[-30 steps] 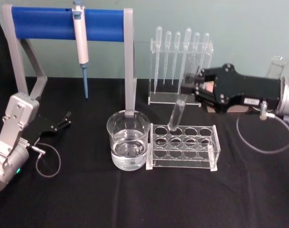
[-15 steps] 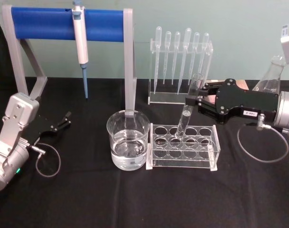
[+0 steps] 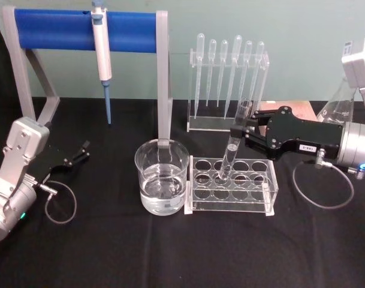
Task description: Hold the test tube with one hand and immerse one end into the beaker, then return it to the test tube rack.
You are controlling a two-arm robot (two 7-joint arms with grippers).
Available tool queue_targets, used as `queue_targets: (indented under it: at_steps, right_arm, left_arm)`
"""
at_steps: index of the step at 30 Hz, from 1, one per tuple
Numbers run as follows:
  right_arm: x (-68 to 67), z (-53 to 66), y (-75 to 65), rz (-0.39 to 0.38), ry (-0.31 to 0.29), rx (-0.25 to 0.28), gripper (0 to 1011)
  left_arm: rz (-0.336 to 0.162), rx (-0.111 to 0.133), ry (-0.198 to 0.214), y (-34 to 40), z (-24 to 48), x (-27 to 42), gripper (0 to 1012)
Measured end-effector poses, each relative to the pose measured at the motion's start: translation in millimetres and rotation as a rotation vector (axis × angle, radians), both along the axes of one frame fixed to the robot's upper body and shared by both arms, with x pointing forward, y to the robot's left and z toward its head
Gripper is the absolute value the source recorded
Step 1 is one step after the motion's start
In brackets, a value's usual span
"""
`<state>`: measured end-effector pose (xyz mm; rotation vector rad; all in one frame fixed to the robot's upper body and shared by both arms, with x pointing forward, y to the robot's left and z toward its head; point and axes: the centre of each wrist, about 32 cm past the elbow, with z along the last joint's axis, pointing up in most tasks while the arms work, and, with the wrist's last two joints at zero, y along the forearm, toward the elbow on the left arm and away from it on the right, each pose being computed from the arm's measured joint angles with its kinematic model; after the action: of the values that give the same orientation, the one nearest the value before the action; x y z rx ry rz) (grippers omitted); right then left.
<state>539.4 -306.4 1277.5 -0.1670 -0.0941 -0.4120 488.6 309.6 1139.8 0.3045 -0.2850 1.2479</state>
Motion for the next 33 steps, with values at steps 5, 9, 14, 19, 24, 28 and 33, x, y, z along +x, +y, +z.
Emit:
queue_targets:
  at_steps: [5, 9, 14, 19, 24, 28, 33]
  right_arm:
    - [2.1, -5.8, -0.1, -0.007, 0.012, -0.005, 224]
    - [3.6, -10.3, 0.6, -0.011, 0.021, -0.008, 224]
    - [5.3, -15.2, 1.9, -0.011, 0.028, -0.010, 224]
    - [6.9, -20.6, 3.1, -0.010, 0.036, -0.013, 224]
    - [7.8, -25.9, 4.9, -0.009, 0.045, -0.018, 224]
    - [7.9, -29.2, 5.6, -0.010, 0.049, -0.022, 224]
    - [7.0, -33.6, 5.8, -0.012, 0.052, -0.028, 224]
  left_arm:
    - [0.000, 0.000, 0.000, 0.0, 0.0, 0.0, 1000]
    - [0.000, 0.000, 0.000, 0.0, 0.0, 0.0, 1000]
    - [0.000, 0.000, 0.000, 0.0, 0.0, 0.0, 1000]
    - [0.000, 0.000, 0.000, 0.0, 0.0, 0.0, 1000]
    - [0.000, 0.000, 0.000, 0.0, 0.0, 0.0, 1000]
    - [0.000, 0.000, 0.000, 0.0, 0.0, 0.0, 1000]
    - [0.000, 0.000, 0.000, 0.0, 0.0, 0.0, 1000]
